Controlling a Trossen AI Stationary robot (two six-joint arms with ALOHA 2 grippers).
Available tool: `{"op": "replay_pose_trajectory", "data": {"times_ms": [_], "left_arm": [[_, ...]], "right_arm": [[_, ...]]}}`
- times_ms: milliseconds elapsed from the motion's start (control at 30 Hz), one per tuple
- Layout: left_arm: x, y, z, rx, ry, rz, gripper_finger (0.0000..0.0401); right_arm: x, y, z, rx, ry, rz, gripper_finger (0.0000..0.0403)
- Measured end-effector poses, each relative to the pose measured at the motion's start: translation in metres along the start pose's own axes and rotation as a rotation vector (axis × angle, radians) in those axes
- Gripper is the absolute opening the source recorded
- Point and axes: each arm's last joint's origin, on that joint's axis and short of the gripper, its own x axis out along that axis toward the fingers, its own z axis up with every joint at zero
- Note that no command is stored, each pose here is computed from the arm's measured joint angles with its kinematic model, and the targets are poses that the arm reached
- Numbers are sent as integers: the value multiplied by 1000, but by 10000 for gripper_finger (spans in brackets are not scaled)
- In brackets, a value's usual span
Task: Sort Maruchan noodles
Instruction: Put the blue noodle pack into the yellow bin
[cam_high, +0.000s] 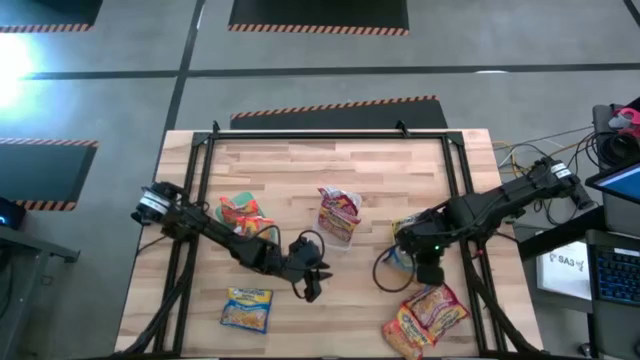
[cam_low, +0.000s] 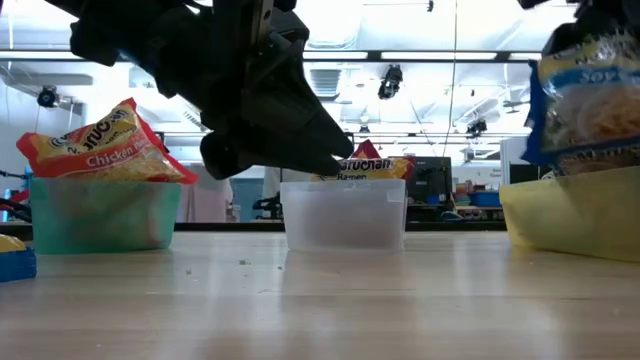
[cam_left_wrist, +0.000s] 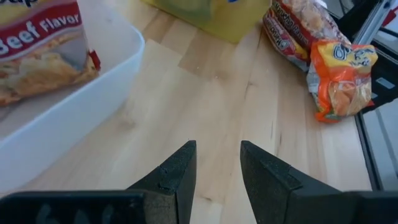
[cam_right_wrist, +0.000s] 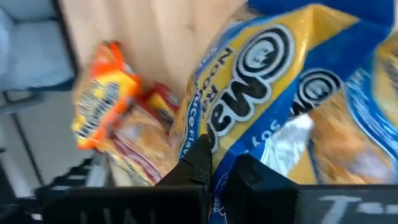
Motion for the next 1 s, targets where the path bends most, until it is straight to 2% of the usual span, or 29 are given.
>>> {"op": "replay_pose_trajectory", "data": {"times_ms": [167, 400, 533, 800, 1000], "left_arm": [[1, 3, 3, 1, -6, 11, 107], [2, 6, 5, 3, -11, 16, 107], [2, 6, 5, 3, -11, 17, 107], [2, 6, 6, 7, -14, 21, 107], [2, 7, 6, 10, -27, 38, 107]], "right_arm": [[0, -7, -6, -5, 45, -118, 9], [2, -10, -5, -248, 37, -212, 8], [2, -10, -5, -350, 49, -219, 8], [12, -8, -12, -350, 116, -159, 8], [24, -3, -22, -486, 191, -202, 8]]}}
